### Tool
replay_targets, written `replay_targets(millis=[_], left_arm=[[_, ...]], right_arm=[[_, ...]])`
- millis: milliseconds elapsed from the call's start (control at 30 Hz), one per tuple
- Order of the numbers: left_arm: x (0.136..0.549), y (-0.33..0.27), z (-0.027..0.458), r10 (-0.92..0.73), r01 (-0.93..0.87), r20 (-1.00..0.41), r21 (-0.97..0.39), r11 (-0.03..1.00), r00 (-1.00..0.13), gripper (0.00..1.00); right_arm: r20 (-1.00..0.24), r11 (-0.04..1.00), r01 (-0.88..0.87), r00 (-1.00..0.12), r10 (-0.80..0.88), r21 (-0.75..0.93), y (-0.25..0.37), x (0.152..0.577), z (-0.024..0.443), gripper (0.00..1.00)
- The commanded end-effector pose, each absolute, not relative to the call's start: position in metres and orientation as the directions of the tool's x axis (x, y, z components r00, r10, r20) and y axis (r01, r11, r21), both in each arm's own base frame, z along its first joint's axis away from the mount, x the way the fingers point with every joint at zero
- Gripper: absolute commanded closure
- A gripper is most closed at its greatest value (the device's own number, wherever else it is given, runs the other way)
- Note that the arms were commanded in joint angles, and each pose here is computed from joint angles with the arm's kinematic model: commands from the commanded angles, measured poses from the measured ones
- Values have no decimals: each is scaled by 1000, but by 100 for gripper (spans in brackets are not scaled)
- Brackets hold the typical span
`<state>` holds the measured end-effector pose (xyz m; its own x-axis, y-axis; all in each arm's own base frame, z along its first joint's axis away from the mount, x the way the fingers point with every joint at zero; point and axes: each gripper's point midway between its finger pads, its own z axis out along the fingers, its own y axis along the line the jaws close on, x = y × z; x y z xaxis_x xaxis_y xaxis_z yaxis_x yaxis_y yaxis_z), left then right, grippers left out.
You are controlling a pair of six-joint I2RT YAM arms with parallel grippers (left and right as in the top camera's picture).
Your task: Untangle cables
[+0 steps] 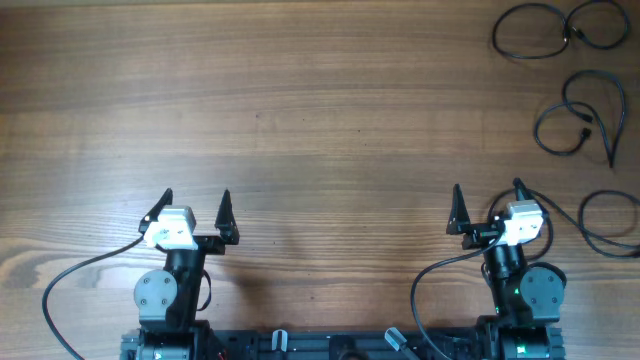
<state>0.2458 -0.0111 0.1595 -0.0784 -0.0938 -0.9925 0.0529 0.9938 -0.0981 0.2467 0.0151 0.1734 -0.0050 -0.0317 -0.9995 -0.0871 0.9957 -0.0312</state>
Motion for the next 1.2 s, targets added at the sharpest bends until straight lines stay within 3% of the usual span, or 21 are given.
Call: replay_targets(millis=[0,1167], left_arm=[[246,-7,156,-75,35,-994,-78,996,-78,0],[246,-7,156,-75,35,-994,-78,996,-78,0]], right_arm=[[-999,996,-81,5,-37,-38,14,246,175,0],[-997,994,-73,8,-77,-78,13,246,176,0]])
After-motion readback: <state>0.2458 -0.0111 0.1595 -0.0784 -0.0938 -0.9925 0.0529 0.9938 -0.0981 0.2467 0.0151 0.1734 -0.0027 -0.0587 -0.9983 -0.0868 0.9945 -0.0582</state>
